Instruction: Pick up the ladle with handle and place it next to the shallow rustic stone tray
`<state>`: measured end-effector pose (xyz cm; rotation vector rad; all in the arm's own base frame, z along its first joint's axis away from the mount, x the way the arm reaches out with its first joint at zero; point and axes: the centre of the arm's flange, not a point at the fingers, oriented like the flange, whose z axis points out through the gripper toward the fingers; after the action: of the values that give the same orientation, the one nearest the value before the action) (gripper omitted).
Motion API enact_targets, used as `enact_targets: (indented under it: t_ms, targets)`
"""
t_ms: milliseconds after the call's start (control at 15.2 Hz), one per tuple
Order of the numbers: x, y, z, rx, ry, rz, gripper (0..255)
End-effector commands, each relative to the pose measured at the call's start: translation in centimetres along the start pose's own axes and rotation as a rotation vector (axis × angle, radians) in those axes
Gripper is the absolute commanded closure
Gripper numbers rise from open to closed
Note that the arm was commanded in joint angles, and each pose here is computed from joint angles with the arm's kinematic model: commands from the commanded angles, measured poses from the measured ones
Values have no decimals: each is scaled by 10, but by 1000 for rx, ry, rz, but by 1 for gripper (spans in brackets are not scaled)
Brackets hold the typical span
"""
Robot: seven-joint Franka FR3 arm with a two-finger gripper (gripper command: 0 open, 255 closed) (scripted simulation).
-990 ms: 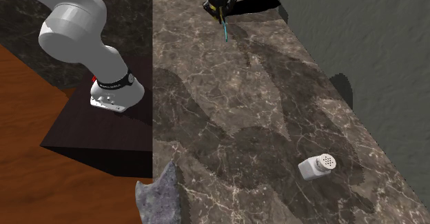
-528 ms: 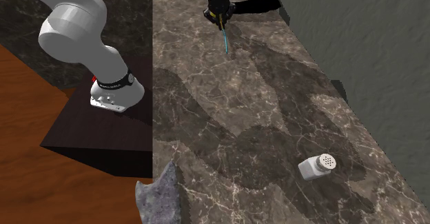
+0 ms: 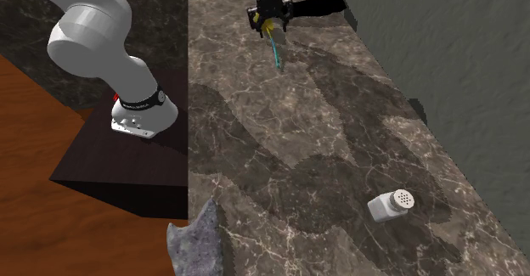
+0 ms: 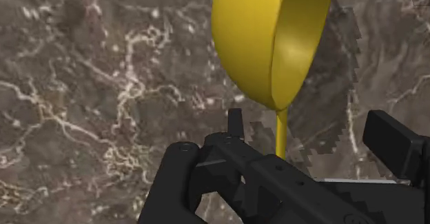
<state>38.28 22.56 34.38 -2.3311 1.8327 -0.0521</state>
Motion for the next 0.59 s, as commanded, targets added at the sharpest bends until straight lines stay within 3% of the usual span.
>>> enact_targets:
  t_ms: [0, 132, 396, 528]
  targets:
    - [0, 0, 0, 0, 0, 0, 0]
    - [0, 0, 0, 0, 0, 0, 0]
    - [0, 0, -50, 0, 0, 0, 0]
    - [0, 0, -50, 0, 0, 0, 0]
